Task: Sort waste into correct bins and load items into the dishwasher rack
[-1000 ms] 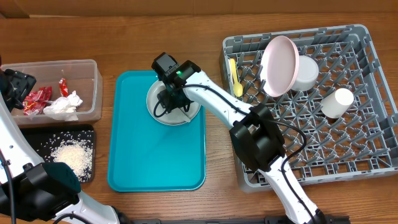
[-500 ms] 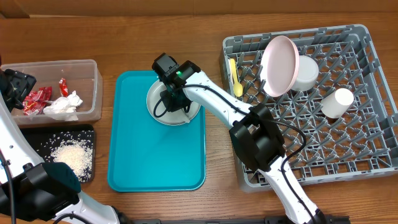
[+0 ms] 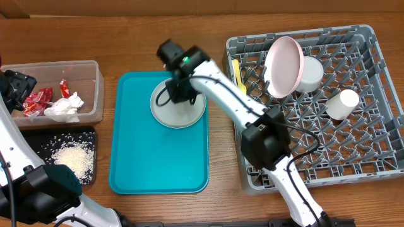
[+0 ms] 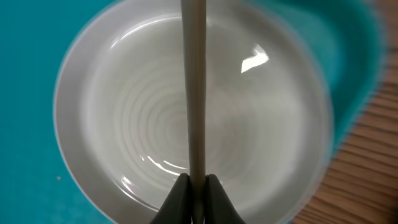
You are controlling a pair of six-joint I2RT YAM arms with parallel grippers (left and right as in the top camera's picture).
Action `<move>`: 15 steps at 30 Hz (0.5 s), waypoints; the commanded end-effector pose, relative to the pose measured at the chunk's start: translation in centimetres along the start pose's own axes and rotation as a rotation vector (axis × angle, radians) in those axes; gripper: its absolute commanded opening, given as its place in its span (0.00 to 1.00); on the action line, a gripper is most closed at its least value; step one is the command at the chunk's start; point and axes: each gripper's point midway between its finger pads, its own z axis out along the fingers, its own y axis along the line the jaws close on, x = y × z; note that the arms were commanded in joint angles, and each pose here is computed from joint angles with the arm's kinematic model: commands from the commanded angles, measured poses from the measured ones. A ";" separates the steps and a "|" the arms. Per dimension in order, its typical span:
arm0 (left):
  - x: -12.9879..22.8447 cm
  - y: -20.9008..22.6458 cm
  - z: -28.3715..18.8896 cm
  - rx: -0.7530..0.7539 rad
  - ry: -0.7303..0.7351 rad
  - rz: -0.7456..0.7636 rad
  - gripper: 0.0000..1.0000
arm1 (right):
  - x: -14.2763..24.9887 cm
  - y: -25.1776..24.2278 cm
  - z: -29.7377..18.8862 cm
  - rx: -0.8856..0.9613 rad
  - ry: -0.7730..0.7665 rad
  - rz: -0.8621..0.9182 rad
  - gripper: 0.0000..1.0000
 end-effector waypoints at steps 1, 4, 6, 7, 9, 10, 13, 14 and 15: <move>-0.3 0.3 -0.9 0.007 -0.031 -0.025 1.00 | -3.4 -3.5 -9.7 -0.007 -0.192 0.129 0.04; -0.3 0.3 -0.9 0.007 -0.031 -0.025 1.00 | -3.2 -8.3 -14.0 0.080 -0.243 0.246 0.04; -0.3 0.3 -0.9 0.007 -0.031 -0.025 1.00 | -2.8 -11.2 -15.8 0.126 -0.256 0.298 0.04; -0.3 0.3 -0.9 0.006 -0.031 -0.025 1.00 | -2.4 -12.6 -16.6 0.143 -0.255 0.324 0.04; -0.3 0.3 -0.9 0.007 -0.031 -0.025 1.00 | -1.7 -14.7 -17.6 0.159 -0.244 0.364 0.04; -0.3 0.3 -0.9 0.006 -0.031 -0.025 1.00 | -1.3 -15.5 -17.7 0.166 -0.233 0.378 0.04; -0.3 0.3 -0.9 0.007 -0.031 -0.025 1.00 | -0.4 -16.1 -17.0 0.111 -0.161 0.314 0.04; -0.3 0.3 -0.9 0.006 -0.031 -0.025 1.00 | -0.2 -16.2 -16.6 0.095 -0.140 0.315 0.04; -0.3 0.3 -0.9 0.007 -0.031 -0.025 1.00 | 0.0 -16.4 -16.2 0.098 -0.126 0.319 0.04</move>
